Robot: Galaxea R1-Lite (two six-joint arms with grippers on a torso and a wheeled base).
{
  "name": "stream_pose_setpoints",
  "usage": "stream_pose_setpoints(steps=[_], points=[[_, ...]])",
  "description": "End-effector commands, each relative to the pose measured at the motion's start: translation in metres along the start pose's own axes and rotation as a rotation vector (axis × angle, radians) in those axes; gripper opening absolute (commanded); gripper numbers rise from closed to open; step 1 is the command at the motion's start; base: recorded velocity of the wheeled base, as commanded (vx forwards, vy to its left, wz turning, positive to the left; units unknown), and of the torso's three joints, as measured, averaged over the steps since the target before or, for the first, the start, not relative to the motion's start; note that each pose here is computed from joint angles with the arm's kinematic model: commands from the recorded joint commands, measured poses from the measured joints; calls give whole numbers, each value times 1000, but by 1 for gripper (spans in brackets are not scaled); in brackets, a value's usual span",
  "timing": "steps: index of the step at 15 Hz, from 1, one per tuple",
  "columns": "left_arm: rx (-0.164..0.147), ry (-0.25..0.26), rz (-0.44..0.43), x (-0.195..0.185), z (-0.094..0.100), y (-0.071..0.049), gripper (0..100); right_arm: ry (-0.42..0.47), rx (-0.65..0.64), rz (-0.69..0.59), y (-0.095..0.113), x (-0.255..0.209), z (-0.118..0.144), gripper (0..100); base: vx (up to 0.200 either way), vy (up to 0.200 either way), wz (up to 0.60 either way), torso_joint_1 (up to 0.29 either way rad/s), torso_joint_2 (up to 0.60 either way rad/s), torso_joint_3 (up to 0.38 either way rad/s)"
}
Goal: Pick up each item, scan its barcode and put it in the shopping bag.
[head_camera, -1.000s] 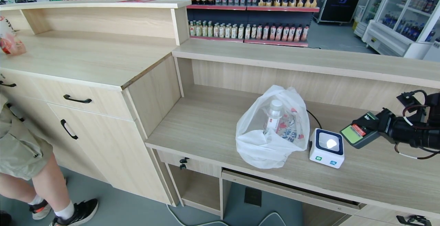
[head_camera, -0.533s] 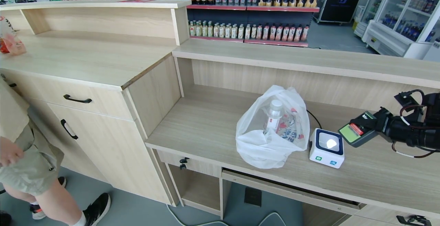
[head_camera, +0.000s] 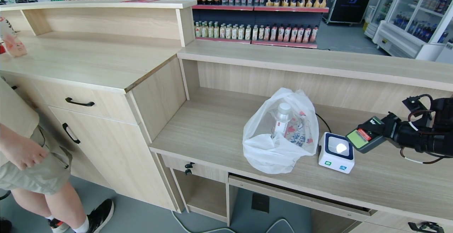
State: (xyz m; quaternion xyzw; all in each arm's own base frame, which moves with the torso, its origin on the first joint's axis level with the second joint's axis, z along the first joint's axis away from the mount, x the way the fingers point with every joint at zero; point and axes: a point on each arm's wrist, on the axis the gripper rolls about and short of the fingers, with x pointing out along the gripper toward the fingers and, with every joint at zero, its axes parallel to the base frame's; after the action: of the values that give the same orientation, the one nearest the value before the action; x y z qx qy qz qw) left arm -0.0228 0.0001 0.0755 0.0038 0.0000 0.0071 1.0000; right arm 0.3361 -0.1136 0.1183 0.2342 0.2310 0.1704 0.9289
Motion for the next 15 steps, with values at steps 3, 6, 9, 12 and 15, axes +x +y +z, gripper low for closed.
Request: stream_pose_setpoints(steps=[3,6,9,12,15], points=[[0,0,1,0,0,0,0,2,2,0,-1,1,-1,0,0,0,0,0,0,0],[0,0,1,0,0,0,0,3,5,-1,-2,1,-2,0,0,0,0,0,0,0],[0,0,1,0,0,0,0,1,4,1,-2,2,-1,0,0,0,0,0,0,0],[0,0,1,0,0,0,0,-81,-71,-35,17,-16,17,0,0,0,0,0,0,0],[0,0,1,0,0,0,0,-260,-240,-357,53,-55,36,0,0,0,0,0,0,0]])
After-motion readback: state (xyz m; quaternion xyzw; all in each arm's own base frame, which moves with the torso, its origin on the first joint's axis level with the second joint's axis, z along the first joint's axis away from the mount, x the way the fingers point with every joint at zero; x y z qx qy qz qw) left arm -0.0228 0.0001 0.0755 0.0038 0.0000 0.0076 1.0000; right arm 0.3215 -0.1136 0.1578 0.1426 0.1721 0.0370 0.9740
